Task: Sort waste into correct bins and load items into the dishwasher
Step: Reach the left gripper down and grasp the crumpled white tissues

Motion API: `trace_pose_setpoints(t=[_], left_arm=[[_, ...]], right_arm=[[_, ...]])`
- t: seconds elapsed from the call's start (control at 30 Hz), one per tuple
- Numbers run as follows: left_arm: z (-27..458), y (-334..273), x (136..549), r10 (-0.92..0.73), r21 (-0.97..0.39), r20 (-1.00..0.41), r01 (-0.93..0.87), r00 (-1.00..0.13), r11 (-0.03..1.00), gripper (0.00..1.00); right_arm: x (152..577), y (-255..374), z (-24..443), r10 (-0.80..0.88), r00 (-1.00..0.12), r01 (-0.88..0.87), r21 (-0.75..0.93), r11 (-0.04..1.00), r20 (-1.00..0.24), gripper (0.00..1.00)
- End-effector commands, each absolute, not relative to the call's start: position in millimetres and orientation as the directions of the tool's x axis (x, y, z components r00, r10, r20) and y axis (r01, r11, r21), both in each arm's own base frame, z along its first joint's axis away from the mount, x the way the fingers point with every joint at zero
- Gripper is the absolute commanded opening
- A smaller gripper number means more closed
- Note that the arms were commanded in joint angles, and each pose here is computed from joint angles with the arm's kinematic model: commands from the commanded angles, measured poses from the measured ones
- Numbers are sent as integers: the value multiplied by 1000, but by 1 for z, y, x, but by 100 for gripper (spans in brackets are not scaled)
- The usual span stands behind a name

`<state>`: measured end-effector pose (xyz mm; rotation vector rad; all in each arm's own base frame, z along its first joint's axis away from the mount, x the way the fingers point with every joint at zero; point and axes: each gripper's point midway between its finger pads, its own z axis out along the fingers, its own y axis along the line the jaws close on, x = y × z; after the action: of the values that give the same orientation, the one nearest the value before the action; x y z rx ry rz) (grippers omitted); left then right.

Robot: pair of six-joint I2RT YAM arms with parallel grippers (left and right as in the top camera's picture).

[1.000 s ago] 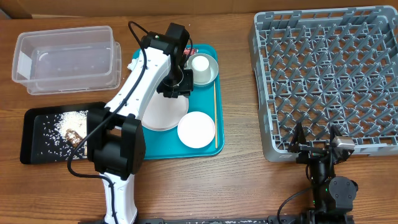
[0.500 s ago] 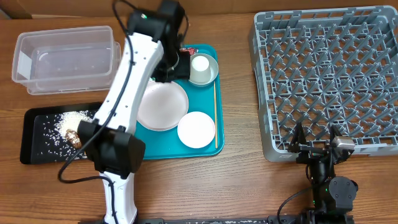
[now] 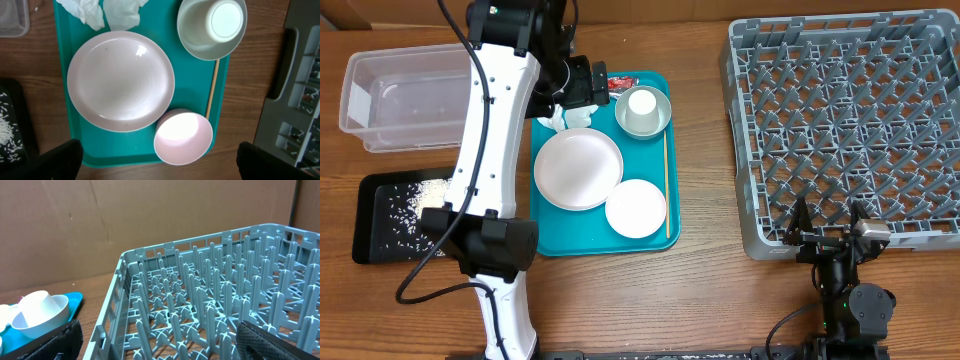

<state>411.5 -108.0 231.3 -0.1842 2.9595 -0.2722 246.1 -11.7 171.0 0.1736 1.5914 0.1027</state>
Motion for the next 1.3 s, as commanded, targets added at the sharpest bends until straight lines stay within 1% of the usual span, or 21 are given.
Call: trace_pose_setpoints(t=[0.0,0.13,0.27,0.37,0.47,0.63,0.73,0.77,0.8,0.83,0.9,0.93,0.97,1.07,1.27], left_arm=[[234,-98,421,-136,-121,-211,-112,-968,986,100],[236,-88,439,-168,-83,-288,-151,-943,985,100],[241,-88,460,-190,-93,-365,-168,-911,981,100],[236,-92,476,-192,-107,-396,-163,-898,981,100],[218,-95,491,-167,-95,-396,-141,-903,985,100],[172,-98,516,-64,-34,-377,-56,-924,998,100],[148,-94,528,-59,9,-370,-67,-927,998,99],[139,-92,531,-59,28,-367,-74,-929,997,96],[133,-89,534,-58,46,-364,-80,-930,996,89],[126,-86,535,-58,63,-359,-86,-932,994,85],[117,-80,537,-58,96,-352,-98,-934,991,71],[113,-76,538,-58,117,-350,-105,-935,987,62],[112,-73,539,-59,129,-351,-111,-934,985,57],[105,-68,543,-76,134,-355,-131,-932,982,54],[87,-53,546,-94,163,-336,-156,-937,974,56]], right_arm=[[246,-11,170,174,-17,43,174,984,-985,100],[246,-11,170,174,-17,43,174,984,-985,100],[246,-11,170,174,-17,43,174,984,-985,100],[246,-11,170,174,-17,43,174,984,-985,100],[246,-11,170,174,-17,43,174,984,-985,100],[246,-11,170,174,-17,43,174,984,-985,100],[246,-11,170,174,-17,43,174,984,-985,100],[246,-11,170,174,-17,43,174,984,-985,100],[246,-11,170,174,-17,43,174,984,-985,100],[246,-11,170,174,-17,43,174,984,-985,100],[246,-11,170,174,-17,43,174,984,-985,100],[246,-11,170,174,-17,43,174,984,-985,100],[246,-11,170,174,-17,43,174,984,-985,100],[246,-11,170,174,-17,43,174,984,-985,100],[246,-11,170,174,-17,43,174,984,-985,100]])
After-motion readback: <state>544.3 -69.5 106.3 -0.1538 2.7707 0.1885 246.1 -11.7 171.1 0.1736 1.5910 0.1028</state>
